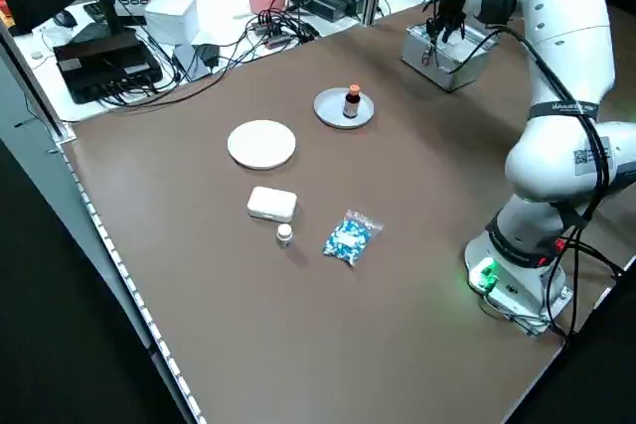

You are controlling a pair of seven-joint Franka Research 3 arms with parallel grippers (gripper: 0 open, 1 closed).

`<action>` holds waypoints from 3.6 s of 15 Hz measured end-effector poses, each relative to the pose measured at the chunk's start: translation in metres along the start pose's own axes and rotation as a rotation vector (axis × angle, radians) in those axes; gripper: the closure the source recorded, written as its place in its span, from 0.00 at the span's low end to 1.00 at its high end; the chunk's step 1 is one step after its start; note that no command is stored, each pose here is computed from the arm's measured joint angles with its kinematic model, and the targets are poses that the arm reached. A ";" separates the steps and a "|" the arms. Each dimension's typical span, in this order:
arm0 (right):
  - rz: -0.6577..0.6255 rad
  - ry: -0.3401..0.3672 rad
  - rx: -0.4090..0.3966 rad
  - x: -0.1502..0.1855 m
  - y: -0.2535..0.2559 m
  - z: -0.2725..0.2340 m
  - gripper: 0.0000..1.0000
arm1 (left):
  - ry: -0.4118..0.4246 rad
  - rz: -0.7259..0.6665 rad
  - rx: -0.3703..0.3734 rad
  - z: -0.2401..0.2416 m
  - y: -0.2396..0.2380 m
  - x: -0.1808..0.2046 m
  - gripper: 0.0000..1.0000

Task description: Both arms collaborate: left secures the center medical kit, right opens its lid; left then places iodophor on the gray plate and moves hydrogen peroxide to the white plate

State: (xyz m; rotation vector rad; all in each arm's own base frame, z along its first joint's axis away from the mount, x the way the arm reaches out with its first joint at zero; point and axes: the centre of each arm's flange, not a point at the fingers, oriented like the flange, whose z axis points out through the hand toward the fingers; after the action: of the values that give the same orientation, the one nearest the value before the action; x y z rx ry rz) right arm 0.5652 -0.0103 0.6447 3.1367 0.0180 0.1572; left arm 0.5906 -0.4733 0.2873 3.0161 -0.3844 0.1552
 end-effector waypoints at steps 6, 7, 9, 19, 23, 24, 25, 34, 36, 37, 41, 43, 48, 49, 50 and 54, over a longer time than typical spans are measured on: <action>0.008 0.000 -0.001 0.000 0.004 0.000 0.01 | 0.022 -0.035 0.005 -0.007 -0.009 0.011 0.49; 0.008 0.000 -0.001 0.000 0.005 0.000 0.01 | 0.022 -0.046 0.007 -0.005 -0.009 0.010 0.49; 0.009 0.000 -0.001 0.000 0.005 0.000 0.01 | 0.027 -0.071 0.014 -0.004 -0.006 0.010 0.49; -0.002 -0.005 0.002 0.000 -0.001 0.001 0.01 | 0.038 -0.118 0.023 -0.004 0.001 0.009 0.48; 0.002 -0.009 0.002 0.000 0.001 0.003 0.01 | 0.038 -0.118 0.022 -0.004 0.003 0.008 0.47; 0.003 -0.009 0.002 0.001 0.001 0.003 0.01 | 0.037 -0.118 0.022 -0.004 0.004 0.008 0.47; 0.004 -0.009 0.002 0.001 0.002 0.003 0.01 | 0.037 -0.121 0.022 -0.004 0.005 0.008 0.47; 0.004 -0.013 0.002 0.001 0.002 0.005 0.01 | 0.047 -0.152 0.015 -0.009 0.016 0.006 0.47; 0.000 -0.013 0.002 0.002 0.000 0.006 0.01 | 0.047 -0.160 0.014 -0.008 0.018 0.005 0.47; -0.001 -0.014 0.002 0.002 -0.001 0.006 0.01 | 0.047 -0.164 0.015 -0.008 0.017 0.005 0.47; 0.000 -0.017 0.002 0.002 0.000 0.007 0.01 | 0.047 -0.170 0.018 -0.007 0.015 0.006 0.47; 0.000 -0.020 0.002 0.002 0.000 0.008 0.01 | 0.047 -0.174 0.024 -0.005 0.011 0.007 0.47; -0.001 -0.033 0.002 0.004 -0.001 0.015 0.01 | 0.049 -0.176 0.042 0.001 0.007 0.008 0.52; -0.001 -0.038 0.002 0.005 -0.001 0.018 0.01 | 0.051 -0.173 0.048 0.002 0.008 0.008 0.52; -0.001 -0.043 0.001 0.007 -0.001 0.021 0.01 | 0.052 -0.169 0.052 0.003 0.010 0.006 0.52; -0.001 -0.060 0.001 0.010 -0.001 0.031 0.01 | 0.058 -0.161 0.064 0.006 0.013 0.005 0.54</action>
State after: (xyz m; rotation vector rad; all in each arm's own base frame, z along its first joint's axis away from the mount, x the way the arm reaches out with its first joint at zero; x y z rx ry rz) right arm 0.5787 -0.0087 0.6146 3.1403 0.0197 0.0631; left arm 0.5923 -0.4876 0.2826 3.0795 -0.1327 0.2458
